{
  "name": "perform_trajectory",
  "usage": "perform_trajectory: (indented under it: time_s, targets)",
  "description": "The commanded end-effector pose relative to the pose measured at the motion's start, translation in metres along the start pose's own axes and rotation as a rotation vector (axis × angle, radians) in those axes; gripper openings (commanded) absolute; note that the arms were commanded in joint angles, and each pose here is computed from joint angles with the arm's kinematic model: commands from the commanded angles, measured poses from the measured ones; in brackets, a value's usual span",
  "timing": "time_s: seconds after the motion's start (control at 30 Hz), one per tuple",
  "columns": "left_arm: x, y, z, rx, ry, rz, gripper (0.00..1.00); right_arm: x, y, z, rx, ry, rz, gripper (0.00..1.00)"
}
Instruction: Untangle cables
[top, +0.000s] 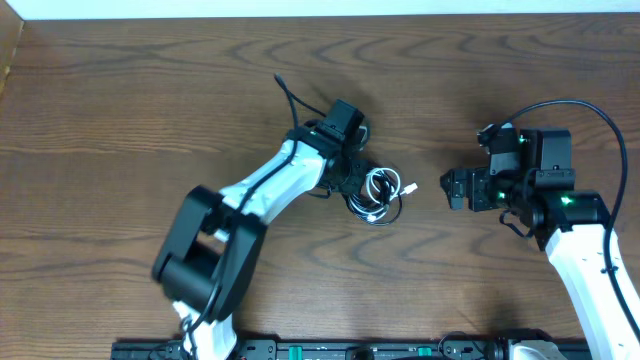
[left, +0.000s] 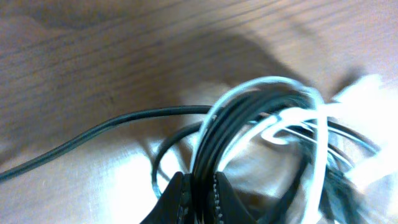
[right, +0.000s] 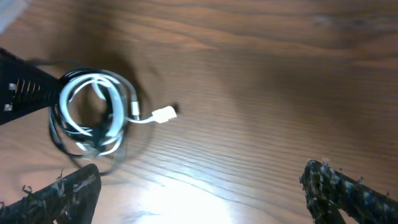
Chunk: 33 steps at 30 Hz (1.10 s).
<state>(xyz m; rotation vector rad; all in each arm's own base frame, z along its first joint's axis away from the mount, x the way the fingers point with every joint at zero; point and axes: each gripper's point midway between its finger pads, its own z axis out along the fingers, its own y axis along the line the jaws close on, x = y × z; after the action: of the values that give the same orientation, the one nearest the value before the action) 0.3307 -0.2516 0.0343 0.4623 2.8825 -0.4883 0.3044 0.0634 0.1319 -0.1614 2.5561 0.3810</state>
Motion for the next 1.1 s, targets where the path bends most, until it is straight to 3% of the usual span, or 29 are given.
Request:
perform_trajectory:
  time_s: [0.0,0.23,0.4,0.57,0.87,0.97,1.07]
  targets:
    - [-0.008,-0.022,-0.039,0.069,-0.069,0.032,0.07,-0.005,0.021,0.004,-0.132,0.008,0.008,0.99]
    - [-0.003,-0.048,-0.065,0.198,-0.074,0.051,0.07,0.004,0.033,0.027,-0.238,0.083,0.034,0.99]
    - [0.006,-0.047,-0.063,0.197,-0.038,0.041,0.08,0.01,0.044,0.051,-0.273,0.133,0.054,0.98]
    - [0.012,-0.046,-0.063,0.191,-0.013,0.032,0.08,0.013,0.056,0.077,-0.295,0.159,0.041,0.78]
    - [0.012,-0.046,-0.063,0.191,-0.012,0.033,0.08,0.033,0.081,0.109,-0.326,0.244,0.041,0.7]
    - [0.012,-0.046,-0.063,0.191,-0.012,0.033,0.08,0.036,0.086,0.11,-0.333,0.253,0.028,0.61]
    - [0.012,-0.046,-0.063,0.19,-0.012,0.033,0.07,0.038,0.09,0.11,-0.339,0.258,0.018,0.58]
